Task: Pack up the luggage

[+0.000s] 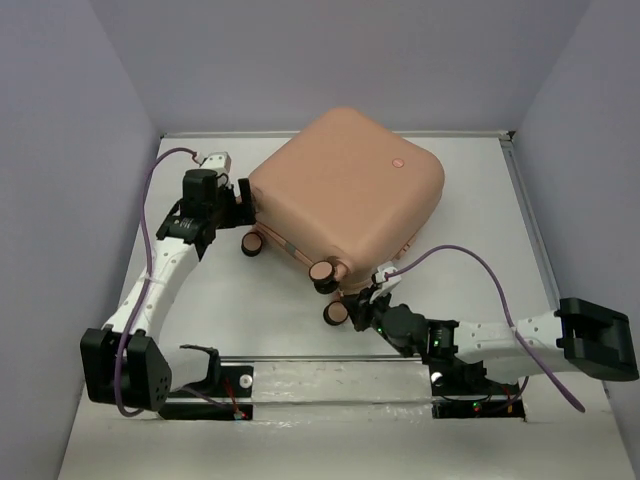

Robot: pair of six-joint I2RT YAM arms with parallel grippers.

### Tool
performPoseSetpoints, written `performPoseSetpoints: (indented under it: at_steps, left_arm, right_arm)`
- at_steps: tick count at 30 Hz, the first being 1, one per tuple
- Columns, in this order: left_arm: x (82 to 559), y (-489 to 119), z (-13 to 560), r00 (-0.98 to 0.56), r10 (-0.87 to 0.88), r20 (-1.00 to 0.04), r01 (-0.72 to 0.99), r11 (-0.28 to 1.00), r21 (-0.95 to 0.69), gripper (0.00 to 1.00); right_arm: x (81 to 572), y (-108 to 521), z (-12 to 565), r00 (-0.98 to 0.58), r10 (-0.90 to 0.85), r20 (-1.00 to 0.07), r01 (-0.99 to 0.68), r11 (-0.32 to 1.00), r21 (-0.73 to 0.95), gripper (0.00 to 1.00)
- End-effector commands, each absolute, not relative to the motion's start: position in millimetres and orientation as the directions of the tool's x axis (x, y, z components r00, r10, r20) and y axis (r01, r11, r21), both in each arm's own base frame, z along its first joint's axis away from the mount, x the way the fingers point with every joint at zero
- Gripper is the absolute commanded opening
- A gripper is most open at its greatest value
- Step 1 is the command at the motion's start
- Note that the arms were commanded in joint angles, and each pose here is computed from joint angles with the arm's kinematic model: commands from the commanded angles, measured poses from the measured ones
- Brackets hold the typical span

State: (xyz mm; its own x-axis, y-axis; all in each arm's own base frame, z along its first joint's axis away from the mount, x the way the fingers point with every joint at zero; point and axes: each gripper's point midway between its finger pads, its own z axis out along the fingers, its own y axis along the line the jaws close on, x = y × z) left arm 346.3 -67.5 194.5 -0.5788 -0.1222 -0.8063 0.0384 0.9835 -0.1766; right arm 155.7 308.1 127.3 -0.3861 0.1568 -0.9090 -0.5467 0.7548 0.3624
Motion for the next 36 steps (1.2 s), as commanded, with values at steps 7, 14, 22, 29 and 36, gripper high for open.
performPoseSetpoints:
  at_steps: [7, 14, 22, 29, 36]
  left_arm:
    - [380, -80, 205, -0.555, -0.059, -0.83, 0.126, 0.98, -0.153, 0.8]
    - [378, -101, 194, -0.566, -0.065, -0.822, 0.21, 0.952, -0.22, 0.06]
    - [312, -182, 169, -0.647, -0.014, -0.762, 0.375, 0.865, -0.335, 0.06]
    - [246, -248, 179, -0.674, -0.056, -0.737, 0.504, 0.695, -0.513, 0.06]
    - [216, -273, 192, -0.654, -0.055, -0.755, 0.58, 0.605, -0.546, 0.06]
  right_arm:
    - [133, 339, 167, -0.419, 0.248, -0.873, -0.631, 0.613, 0.476, 0.07]
    - [135, 337, 168, -0.416, 0.251, -0.874, -0.622, 0.623, 0.474, 0.07]
    - [174, 306, 191, -0.386, 0.302, -0.872, -0.588, 0.648, 0.484, 0.07]
    - [183, 303, 179, -0.388, 0.261, -0.884, -0.551, 0.703, 0.45, 0.07]
    - [201, 298, 162, -0.344, 0.213, -0.914, -0.513, 0.773, 0.373, 0.07]
